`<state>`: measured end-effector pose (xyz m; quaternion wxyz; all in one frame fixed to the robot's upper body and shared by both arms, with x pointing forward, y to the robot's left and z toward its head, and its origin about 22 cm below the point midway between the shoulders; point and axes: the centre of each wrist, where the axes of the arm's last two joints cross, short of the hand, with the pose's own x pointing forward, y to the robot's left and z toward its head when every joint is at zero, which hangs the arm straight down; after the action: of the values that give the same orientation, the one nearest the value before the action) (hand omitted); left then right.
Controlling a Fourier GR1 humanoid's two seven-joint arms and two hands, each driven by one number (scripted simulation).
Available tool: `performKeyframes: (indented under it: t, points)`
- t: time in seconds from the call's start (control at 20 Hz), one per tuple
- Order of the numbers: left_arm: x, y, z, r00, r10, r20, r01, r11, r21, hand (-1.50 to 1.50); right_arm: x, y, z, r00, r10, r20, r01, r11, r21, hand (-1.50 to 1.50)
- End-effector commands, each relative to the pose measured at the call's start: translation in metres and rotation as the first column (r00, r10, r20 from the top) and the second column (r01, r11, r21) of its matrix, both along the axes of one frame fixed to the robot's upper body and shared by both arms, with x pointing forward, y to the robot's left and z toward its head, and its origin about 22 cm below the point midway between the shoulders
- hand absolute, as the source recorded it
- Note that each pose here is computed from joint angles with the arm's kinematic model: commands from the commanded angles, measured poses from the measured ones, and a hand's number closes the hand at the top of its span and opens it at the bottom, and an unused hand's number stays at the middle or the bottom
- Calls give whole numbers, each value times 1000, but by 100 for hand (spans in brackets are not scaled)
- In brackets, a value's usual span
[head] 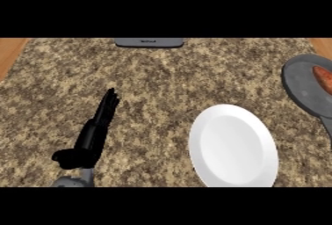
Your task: Pick the sweet potato from the plate and place it in the pan
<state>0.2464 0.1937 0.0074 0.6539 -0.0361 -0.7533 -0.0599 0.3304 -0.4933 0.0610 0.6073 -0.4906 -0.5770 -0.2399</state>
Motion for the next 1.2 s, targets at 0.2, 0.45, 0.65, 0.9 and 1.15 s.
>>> performKeyframes:
  t: [0.2, 0.45, 0.65, 0.9, 1.15]
  points:
    - [-2, 13, 1, 999, 31, -22, -31, 999, 9, 0, -49, -23, -32, 972, 221, 83, -225, 973, 42, -150]
    - [-15, 5, 4, 999, 29, -14, -29, 999, 17, 0, -74, -8, -58, 957, 276, 86, -279, 960, 22, -150]
    - [-1, 8, 0, 999, 37, -14, -37, 999, 11, 0, -93, 3, -63, 957, 283, 59, -284, 959, 5, -150]
    - [8, 1, 4, 1000, 25, -15, -25, 1000, 2, 0, -91, 28, -50, 959, 280, 53, -280, 960, 1, -150]
    - [-11, 15, -9, 1000, 18, -16, -17, 1000, 5, 0, -113, 18, -69, 959, 284, 17, -284, 959, -18, -150]
